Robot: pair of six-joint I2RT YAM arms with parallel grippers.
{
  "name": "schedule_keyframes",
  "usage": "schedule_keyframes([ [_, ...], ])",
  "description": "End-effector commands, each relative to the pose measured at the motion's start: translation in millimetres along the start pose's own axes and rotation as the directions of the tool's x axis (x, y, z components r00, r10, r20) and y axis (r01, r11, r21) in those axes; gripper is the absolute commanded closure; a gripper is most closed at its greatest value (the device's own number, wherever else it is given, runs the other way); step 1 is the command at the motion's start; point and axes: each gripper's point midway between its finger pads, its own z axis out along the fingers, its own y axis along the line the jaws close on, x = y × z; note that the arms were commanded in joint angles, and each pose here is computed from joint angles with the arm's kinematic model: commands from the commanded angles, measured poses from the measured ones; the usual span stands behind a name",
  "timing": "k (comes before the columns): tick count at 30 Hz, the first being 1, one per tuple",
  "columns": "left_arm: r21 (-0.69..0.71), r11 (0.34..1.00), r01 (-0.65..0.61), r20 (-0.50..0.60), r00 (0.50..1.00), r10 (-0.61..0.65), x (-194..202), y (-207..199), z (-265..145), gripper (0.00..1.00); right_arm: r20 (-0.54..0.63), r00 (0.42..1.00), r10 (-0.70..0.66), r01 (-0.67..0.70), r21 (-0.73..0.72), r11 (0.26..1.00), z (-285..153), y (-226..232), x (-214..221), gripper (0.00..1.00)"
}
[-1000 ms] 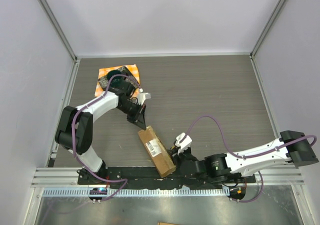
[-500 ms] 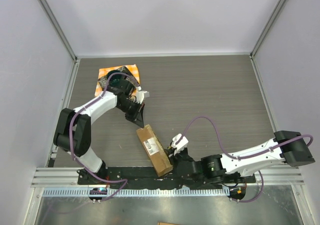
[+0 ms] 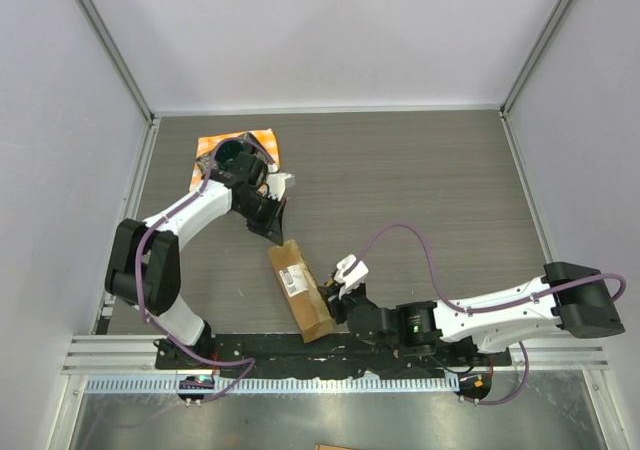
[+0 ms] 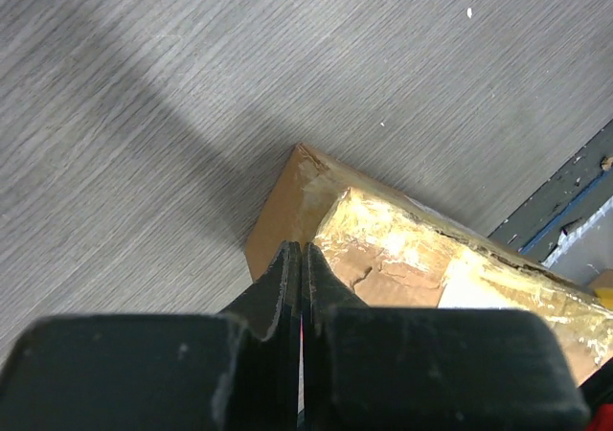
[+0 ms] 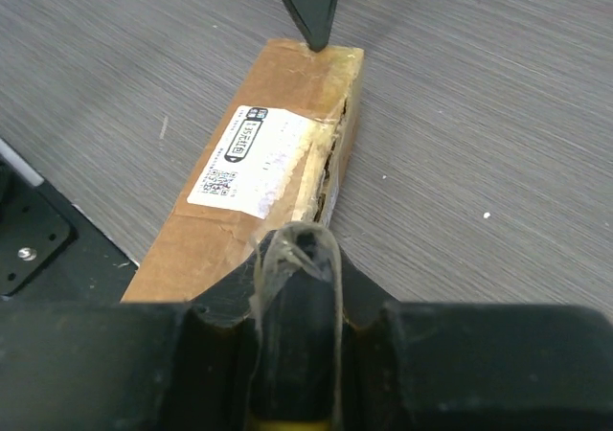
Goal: Unpack the express box
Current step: Cut the express box at the center of the board.
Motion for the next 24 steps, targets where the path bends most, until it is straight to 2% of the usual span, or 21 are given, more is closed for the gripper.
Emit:
schedule_keyframes([
  [1, -0.195, 0.979, -0.053, 0.050, 0.997, 0.064, -15, 44, -4, 1.00, -0.029, 0.994, -0.108, 0.111, 0.089, 0.990, 3, -12, 3, 0.99],
  [11, -0.144, 0.986, -0.079, 0.121, 0.988, 0.097, -48, 16, -40, 1.00, -0.044, 0.982, -0.185, 0.189, 0.116, 0.975, 9, -38, 5, 0.99],
  [12, -0.132, 0.989, -0.073, 0.113, 0.990, 0.088, -47, 12, -41, 0.97, -0.042, 0.982, -0.184, 0.187, 0.103, 0.977, 10, -36, 5, 0.99],
  [13, -0.120, 0.990, -0.074, 0.123, 0.988, 0.089, -52, 9, -45, 0.88, -0.043, 0.982, -0.186, 0.189, 0.102, 0.977, 11, -37, 6, 0.99],
  [14, -0.095, 0.993, -0.073, 0.121, 0.989, 0.084, -52, 3, -46, 0.71, -0.045, 0.981, -0.187, 0.191, 0.098, 0.977, 11, -37, 7, 0.99],
  [15, -0.077, 0.994, -0.074, 0.128, 0.988, 0.084, -54, 0, -47, 0.67, -0.042, 0.982, -0.183, 0.186, 0.084, 0.979, 12, -34, 7, 0.99],
  [19, 0.040, 0.995, -0.086, 0.127, 0.989, 0.081, -53, -20, -42, 0.59, -0.041, 0.982, -0.183, 0.185, 0.062, 0.981, 15, -29, 11, 0.99],
  [24, 0.077, 0.990, -0.119, 0.074, 0.991, 0.113, -43, -23, -16, 0.59, -0.031, 0.984, -0.173, 0.174, 0.033, 0.984, 17, -24, 12, 0.99],
])
